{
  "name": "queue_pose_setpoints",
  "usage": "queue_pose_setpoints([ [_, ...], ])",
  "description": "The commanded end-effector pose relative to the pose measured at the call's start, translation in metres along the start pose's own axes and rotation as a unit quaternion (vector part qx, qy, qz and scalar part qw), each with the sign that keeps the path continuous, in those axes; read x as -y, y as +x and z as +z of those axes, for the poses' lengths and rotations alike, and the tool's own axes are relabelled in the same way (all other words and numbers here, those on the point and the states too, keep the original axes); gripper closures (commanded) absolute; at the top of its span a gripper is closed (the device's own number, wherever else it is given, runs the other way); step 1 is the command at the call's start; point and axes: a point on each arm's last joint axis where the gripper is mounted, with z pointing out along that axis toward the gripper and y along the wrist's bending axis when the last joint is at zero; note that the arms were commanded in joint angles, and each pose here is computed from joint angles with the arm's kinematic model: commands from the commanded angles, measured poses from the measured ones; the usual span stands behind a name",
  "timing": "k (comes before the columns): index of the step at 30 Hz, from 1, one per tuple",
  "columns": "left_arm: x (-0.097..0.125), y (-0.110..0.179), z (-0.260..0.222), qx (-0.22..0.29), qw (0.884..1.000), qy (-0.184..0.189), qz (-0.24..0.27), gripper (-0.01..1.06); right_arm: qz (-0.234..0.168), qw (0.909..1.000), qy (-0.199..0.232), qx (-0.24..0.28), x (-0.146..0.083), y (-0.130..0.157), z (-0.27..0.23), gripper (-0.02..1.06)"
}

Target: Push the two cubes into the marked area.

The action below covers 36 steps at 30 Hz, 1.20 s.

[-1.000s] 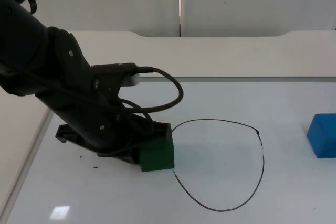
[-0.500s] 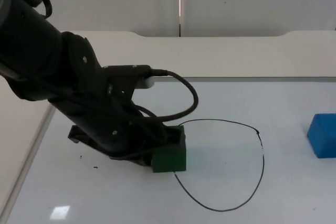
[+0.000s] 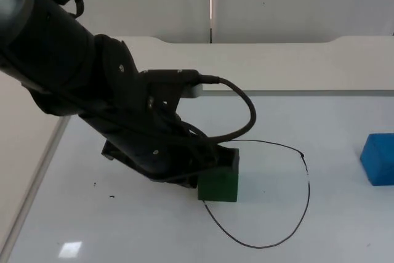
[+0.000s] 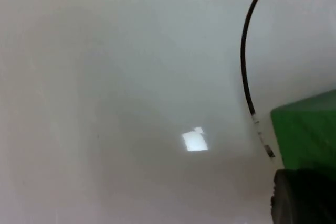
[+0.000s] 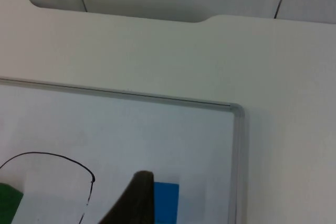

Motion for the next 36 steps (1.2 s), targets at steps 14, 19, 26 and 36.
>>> queue_pose_setpoints([
  [14,0.007,0.001,0.001,0.001,1.0,0.005,0.0,1.05,0.003,0.9999,0.0,0.01,0.0,-0.001,-0.001,0.04],
  [19,0.016,0.0,0.001,0.007,1.0,0.011,0.012,1.05,0.003,0.9999,0.0,0.01,0.0,-0.001,-0.001,0.04],
  [26,0.023,-0.002,0.001,0.011,1.0,0.017,0.019,1.05,0.003,0.9999,0.0,0.01,0.0,-0.001,-0.001,0.04],
  [36,0.022,-0.002,-0.003,0.007,0.998,0.013,0.059,1.05,0.007,0.9999,0.001,0.01,0.001,-0.001,0.0,0.1],
])
